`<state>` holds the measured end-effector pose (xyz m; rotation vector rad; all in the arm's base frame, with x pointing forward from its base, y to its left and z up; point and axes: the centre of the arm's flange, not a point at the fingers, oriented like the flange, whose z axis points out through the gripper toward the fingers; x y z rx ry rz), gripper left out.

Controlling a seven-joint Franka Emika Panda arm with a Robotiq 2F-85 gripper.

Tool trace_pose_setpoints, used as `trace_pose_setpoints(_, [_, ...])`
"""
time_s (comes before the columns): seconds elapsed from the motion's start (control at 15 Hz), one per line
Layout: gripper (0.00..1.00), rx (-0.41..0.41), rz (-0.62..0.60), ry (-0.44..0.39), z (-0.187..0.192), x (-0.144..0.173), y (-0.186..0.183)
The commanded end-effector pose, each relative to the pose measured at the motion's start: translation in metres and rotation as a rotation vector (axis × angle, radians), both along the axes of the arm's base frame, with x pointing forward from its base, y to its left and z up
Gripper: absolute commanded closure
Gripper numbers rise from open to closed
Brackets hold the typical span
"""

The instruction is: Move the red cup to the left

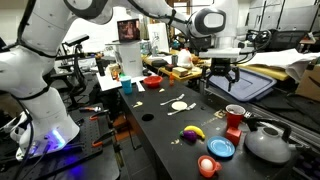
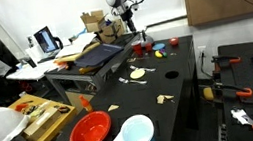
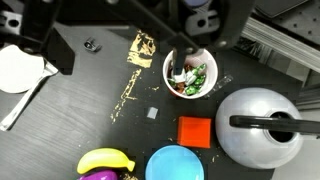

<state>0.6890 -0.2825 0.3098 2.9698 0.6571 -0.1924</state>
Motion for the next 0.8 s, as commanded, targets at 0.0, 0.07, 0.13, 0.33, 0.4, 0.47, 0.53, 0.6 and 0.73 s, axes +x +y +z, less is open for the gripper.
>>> trace_pose_setpoints(0.0, [0.0, -0.023, 0.034, -0.005, -0.012, 0.04, -0.023])
trace_pose_setpoints(0.07, [0.0, -0.017, 0.038, -0.006, -0.016, 0.044, -0.027])
trace_pose_setpoints(0.13, [0.0, -0.019, 0.04, -0.01, -0.021, 0.049, -0.032])
trace_pose_setpoints(0.33, [0.0, -0.01, 0.045, -0.023, -0.032, 0.059, -0.048])
trace_pose_setpoints(0.4, [0.0, -0.01, 0.042, -0.029, -0.035, 0.062, -0.053])
trace_pose_setpoints(0.47, [0.0, -0.005, 0.045, -0.032, -0.037, 0.064, -0.056])
trace_pose_setpoints(0.53, [0.0, -0.003, 0.046, -0.035, -0.04, 0.066, -0.059])
trace_pose_setpoints(0.6, [0.0, 0.0, 0.045, -0.036, -0.043, 0.067, -0.06])
trace_pose_setpoints(0.73, [0.0, 0.013, 0.049, -0.039, -0.048, 0.07, -0.057])
